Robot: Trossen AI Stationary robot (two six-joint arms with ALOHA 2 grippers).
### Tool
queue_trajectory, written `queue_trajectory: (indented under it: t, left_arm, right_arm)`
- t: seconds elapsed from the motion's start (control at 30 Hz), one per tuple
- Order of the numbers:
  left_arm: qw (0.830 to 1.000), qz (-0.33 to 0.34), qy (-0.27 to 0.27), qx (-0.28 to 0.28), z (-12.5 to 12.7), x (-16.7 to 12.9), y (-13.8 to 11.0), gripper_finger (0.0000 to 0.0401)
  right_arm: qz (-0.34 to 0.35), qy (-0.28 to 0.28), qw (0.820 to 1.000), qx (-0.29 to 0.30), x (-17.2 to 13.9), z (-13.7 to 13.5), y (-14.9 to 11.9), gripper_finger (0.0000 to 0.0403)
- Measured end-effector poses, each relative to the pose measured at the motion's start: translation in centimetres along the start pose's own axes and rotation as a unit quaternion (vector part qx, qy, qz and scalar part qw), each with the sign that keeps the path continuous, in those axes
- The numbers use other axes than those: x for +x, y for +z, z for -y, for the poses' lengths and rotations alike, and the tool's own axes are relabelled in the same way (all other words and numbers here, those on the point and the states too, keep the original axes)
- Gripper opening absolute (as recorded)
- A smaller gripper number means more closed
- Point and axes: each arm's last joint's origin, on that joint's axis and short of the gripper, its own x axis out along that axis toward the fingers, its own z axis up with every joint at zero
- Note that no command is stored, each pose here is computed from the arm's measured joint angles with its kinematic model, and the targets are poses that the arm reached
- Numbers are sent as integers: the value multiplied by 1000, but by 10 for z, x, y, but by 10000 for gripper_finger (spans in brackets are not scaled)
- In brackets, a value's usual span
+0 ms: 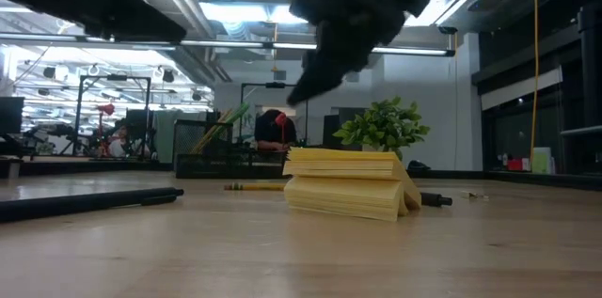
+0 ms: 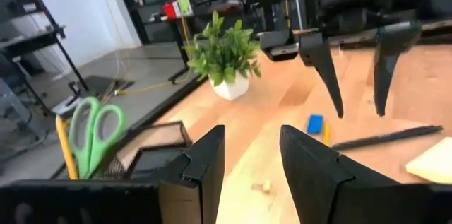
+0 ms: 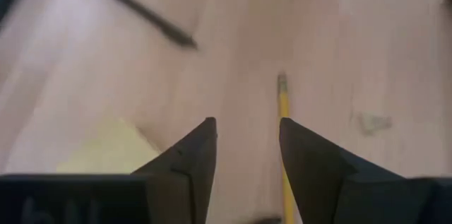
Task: Pick and place office supplies into organizer
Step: Put the pencil into the desk organizer
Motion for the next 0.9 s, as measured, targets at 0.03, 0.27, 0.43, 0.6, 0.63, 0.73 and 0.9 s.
queue_trajectory:
  t: [0.03, 0.27, 0.43, 0.6, 0.63, 0.73, 0.9]
  left_arm:
    - [1000, -1, -1, -6, 0, -1, -1, 132]
    - [1000, -5, -10, -3, 3, -8, -5, 132]
    - [1000, -8, -11, 6, 3, -8, -7, 132]
    - [1000, -9, -11, 9, 3, -8, -7, 132]
    - [1000, -9, -11, 9, 4, -8, -7, 132]
    - [1000, -10, -8, 4, 3, -7, -8, 132]
    - [1000, -12, -7, -6, 3, -7, -8, 132]
  right_arm:
    - [-25, 0, 1000, 1, 5, 1, 2, 156]
    - [-97, -23, 995, -22, 34, 12, 17, 156]
    - [-113, -21, 993, -18, 51, 15, 9, 156]
    - [-141, -22, 990, 7, 65, 22, -3, 156]
    - [-146, -23, 989, 10, 66, 24, -4, 156]
    - [-155, -27, 987, 15, 68, 28, -4, 156]
    - [-180, -28, 983, 27, 69, 36, 0, 156]
